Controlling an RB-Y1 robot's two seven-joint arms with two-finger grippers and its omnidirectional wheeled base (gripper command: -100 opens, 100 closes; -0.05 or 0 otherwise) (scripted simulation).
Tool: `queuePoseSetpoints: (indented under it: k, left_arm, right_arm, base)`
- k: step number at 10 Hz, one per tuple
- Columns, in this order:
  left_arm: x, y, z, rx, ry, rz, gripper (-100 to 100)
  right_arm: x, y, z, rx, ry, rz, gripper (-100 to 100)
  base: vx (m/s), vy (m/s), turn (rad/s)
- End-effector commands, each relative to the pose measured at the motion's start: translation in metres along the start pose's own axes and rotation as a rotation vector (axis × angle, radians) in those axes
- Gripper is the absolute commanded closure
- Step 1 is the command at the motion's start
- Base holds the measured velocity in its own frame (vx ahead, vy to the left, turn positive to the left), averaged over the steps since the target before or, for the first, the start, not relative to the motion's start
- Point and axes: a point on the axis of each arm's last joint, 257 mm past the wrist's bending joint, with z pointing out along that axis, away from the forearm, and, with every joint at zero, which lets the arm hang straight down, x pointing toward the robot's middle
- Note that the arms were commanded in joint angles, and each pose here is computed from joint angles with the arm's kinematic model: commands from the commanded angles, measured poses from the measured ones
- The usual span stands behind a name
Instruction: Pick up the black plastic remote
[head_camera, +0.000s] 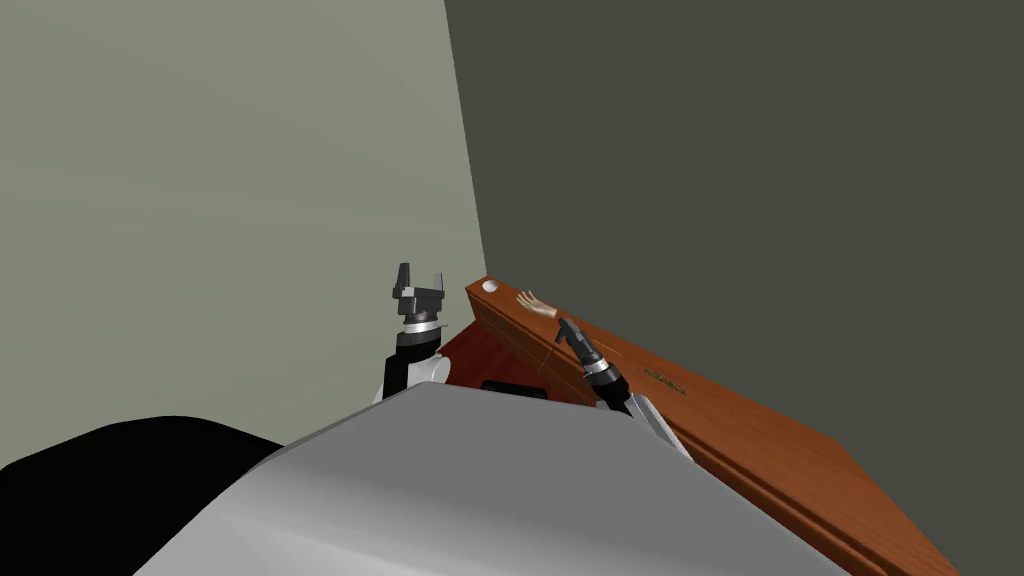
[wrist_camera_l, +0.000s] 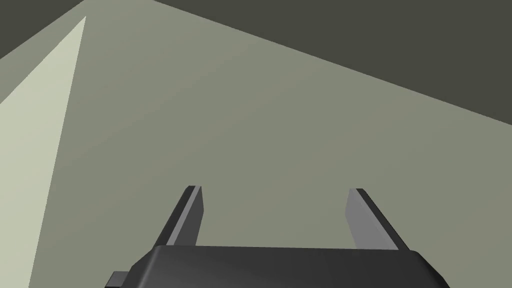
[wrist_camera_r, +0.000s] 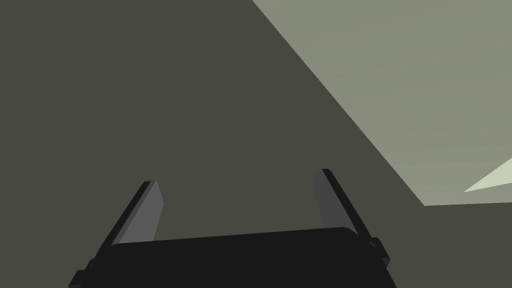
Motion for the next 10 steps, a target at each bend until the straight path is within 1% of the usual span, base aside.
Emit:
queuePoseSetpoints:
  k: [1, 2, 3, 4, 5, 6, 7, 8, 9, 10]
  left_arm:
    - [0.000, 0.000, 0.000, 0.000, 0.000, 0.000, 0]
    - [0.000, 0.000, 0.000, 0.000, 0.000, 0.000, 0]
    - [0.000, 0.000, 0.000, 0.000, 0.000, 0.000, 0]
    - [0.000, 0.000, 0.000, 0.000, 0.000, 0.000, 0]
    - [0.000, 0.000, 0.000, 0.000, 0.000, 0.000, 0]
    - [0.000, 0.000, 0.000, 0.000, 0.000, 0.000, 0]
    - [0.000, 0.000, 0.000, 0.000, 0.000, 0.000, 0]
    - [0.000, 0.000, 0.000, 0.000, 0.000, 0.000, 0]
    - [0.000, 0.000, 0.000, 0.000, 0.000, 0.000, 0]
    - [0.000, 0.000, 0.000, 0.000, 0.000, 0.000, 0]
  right_arm:
    - [0.013, -0.004, -0.005, 0.004, 0.046, -0.047, -100]
    - [0.029, -0.013, -0.010, 0.011, 0.099, -0.084, -100]
    - [0.033, -0.014, -0.011, 0.011, 0.116, -0.108, -100]
    - [0.049, -0.024, -0.017, 0.017, 0.170, -0.146, -100]
    - [0.053, -0.025, -0.018, 0.016, 0.188, -0.171, -100]
    - [0.054, -0.025, -0.019, 0.016, 0.194, -0.179, -100]
    - [0.071, -0.036, -0.027, 0.020, 0.255, -0.225, -100]
    - [0.075, -0.037, -0.028, 0.018, 0.271, -0.246, -100]
    - [0.089, -0.049, -0.037, 0.021, 0.328, -0.285, -100]
    - [0.094, -0.050, -0.039, 0.019, 0.347, -0.309, -100]
  base:
    - [-0.016, 0.014, 0.131]
    - [-0.015, 0.024, 0.251]
    - [-0.009, 0.015, 0.154]
    - [-0.007, 0.020, 0.282]
    - [-0.004, 0.010, 0.124]
    - [-0.002, 0.002, -0.047]
    - [-0.006, 0.013, 0.291]
    - [-0.005, 0.002, 0.155]
    - [-0.006, 0.005, 0.229]
    - [-0.004, -0.001, 0.143]
